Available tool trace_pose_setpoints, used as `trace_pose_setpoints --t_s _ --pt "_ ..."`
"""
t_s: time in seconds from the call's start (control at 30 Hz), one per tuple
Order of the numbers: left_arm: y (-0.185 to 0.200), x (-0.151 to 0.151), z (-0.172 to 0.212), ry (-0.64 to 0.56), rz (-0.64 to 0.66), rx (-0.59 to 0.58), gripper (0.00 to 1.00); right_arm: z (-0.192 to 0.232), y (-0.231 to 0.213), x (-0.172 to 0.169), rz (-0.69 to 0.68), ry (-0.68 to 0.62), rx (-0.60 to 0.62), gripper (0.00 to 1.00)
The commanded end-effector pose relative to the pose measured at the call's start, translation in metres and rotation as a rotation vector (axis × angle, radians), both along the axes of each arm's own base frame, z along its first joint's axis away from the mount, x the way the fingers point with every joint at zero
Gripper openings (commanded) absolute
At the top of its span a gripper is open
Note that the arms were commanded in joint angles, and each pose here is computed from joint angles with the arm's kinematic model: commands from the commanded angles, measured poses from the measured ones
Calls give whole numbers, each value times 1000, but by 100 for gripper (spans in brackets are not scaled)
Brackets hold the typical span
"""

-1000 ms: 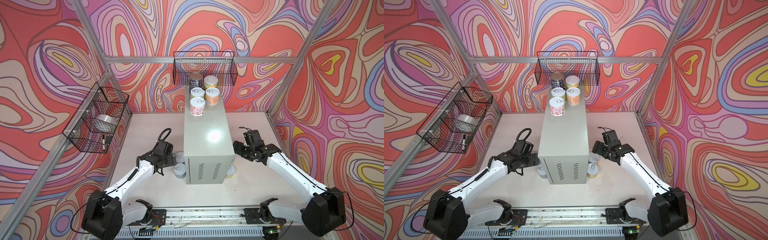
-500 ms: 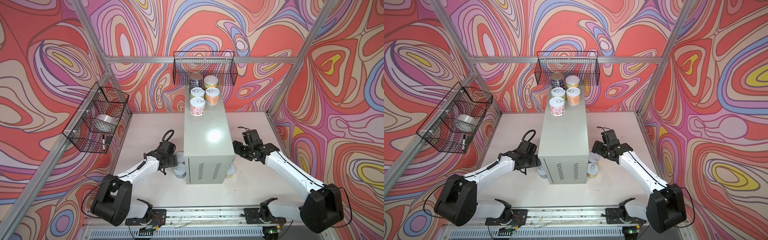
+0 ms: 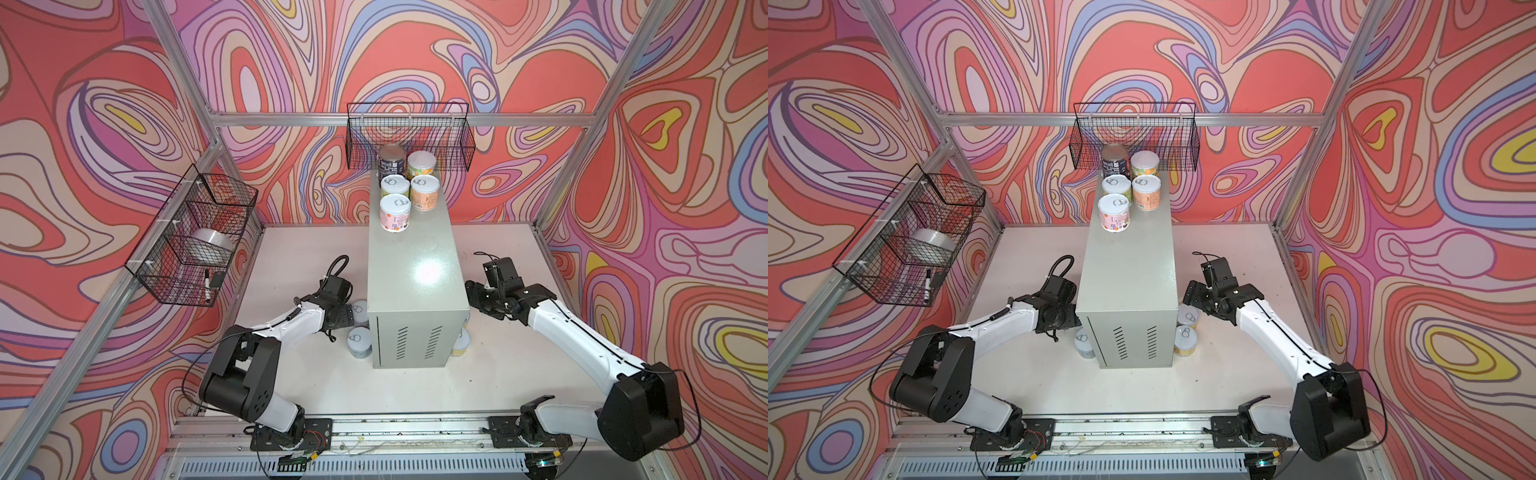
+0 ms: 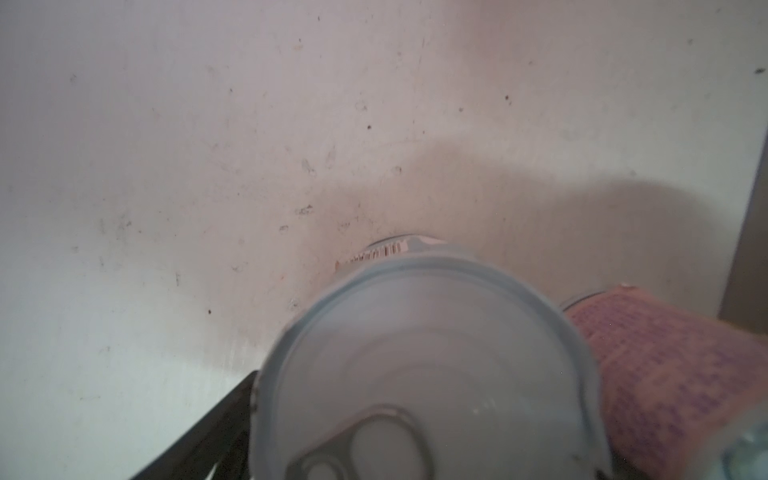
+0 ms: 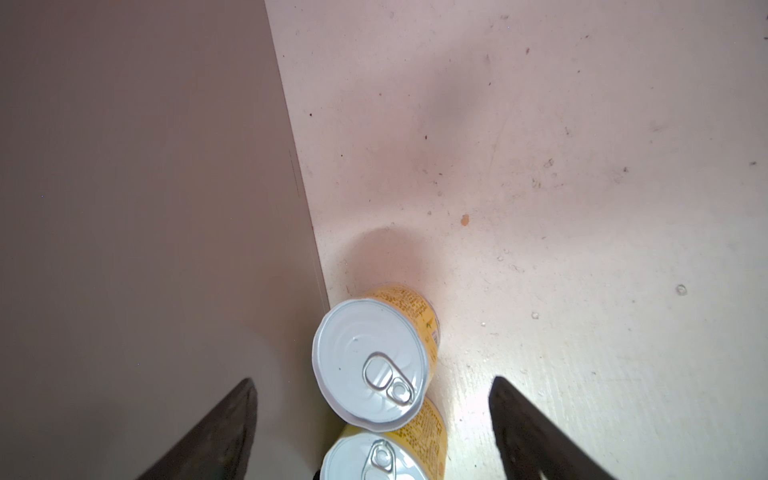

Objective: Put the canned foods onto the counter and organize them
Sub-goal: 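Lower the left gripper onto a blue-labelled can and close on it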

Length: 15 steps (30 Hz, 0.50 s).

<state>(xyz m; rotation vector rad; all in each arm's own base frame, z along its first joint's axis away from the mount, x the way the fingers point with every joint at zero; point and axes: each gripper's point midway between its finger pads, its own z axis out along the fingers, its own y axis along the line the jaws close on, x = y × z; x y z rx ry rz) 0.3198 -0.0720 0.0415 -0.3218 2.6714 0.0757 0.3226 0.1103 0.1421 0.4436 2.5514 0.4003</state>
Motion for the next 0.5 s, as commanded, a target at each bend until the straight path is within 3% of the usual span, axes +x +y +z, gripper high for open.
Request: trace_pose_setpoints --t_s 0.0,0.47 --pt "-4 23 10 -59 4 -10 91 8 2 8 5 -29 -6 90" --pt "-12 30 -11 -16 13 -43 80 9 3 8 12 -32 -3 89"
